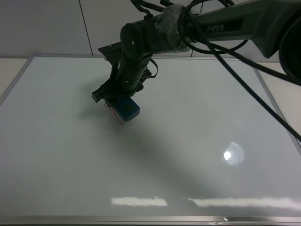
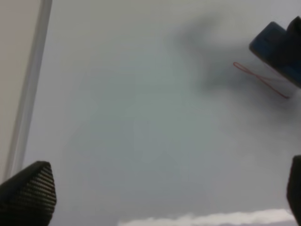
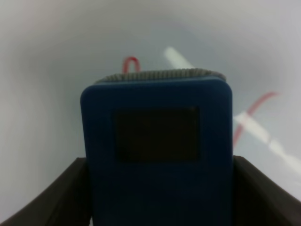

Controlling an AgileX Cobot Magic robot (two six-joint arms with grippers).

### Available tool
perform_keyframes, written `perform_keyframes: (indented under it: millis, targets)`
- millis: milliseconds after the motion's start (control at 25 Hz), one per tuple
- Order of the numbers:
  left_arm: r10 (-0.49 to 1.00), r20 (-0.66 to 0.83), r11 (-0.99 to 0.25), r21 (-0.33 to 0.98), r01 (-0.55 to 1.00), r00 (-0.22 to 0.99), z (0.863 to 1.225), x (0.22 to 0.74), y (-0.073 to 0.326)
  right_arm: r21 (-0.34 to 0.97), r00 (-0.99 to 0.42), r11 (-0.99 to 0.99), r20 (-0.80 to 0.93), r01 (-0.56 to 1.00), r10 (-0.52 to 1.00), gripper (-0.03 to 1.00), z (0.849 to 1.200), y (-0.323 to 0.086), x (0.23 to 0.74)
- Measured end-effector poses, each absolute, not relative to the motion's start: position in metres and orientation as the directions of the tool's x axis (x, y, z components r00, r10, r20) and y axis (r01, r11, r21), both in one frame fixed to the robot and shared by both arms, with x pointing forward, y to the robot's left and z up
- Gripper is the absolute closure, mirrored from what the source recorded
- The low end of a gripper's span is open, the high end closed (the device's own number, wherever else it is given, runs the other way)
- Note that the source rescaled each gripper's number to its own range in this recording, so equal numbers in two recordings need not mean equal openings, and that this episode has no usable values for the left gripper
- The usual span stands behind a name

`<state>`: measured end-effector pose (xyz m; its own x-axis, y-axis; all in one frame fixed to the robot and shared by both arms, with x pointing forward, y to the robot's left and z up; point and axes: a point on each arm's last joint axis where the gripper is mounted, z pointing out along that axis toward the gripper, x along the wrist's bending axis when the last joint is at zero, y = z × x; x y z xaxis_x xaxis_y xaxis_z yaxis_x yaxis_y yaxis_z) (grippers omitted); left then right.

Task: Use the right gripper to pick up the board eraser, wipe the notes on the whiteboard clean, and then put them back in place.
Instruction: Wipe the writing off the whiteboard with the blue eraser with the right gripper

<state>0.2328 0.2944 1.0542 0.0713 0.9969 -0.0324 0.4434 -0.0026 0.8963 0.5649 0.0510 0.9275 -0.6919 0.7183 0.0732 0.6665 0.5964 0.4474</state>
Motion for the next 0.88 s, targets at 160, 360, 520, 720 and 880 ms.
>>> perform_keyframes:
  millis: [160, 360, 520, 720, 880]
  targets:
    - [0.997, -0.032, -0.003, 0.896, 0.443, 0.071, 1.054, 0.233, 0.294, 0.438, -0.695, 0.601, 0.08, 0.669, 0.714, 0.94, 0.919, 0.068, 0.565]
    - [0.997, -0.032, -0.003, 0.896, 0.443, 0.071, 1.054, 0.233, 0.294, 0.434, -0.698, 0.604, 0.087, 0.668, 0.71, 0.94, 0.912, 0.088, 0.563]
    - [0.997, -0.032, -0.003, 0.896, 0.443, 0.071, 1.054, 0.233, 0.294, 0.427, -0.697, 0.61, 0.072, 0.668, 0.713, 0.94, 0.91, 0.091, 0.563]
    - [0.997, -0.032, -0.003, 0.896, 0.443, 0.071, 1.054, 0.233, 0.294, 0.402, -0.694, 0.626, 0.032, 0.668, 0.719, 0.94, 0.908, 0.087, 0.564]
    - [0.997, -0.032, -0.003, 0.896, 0.443, 0.071, 1.054, 0.233, 0.294, 0.398, -0.686, 0.628, 0.005, 0.668, 0.727, 0.94, 0.907, 0.085, 0.565]
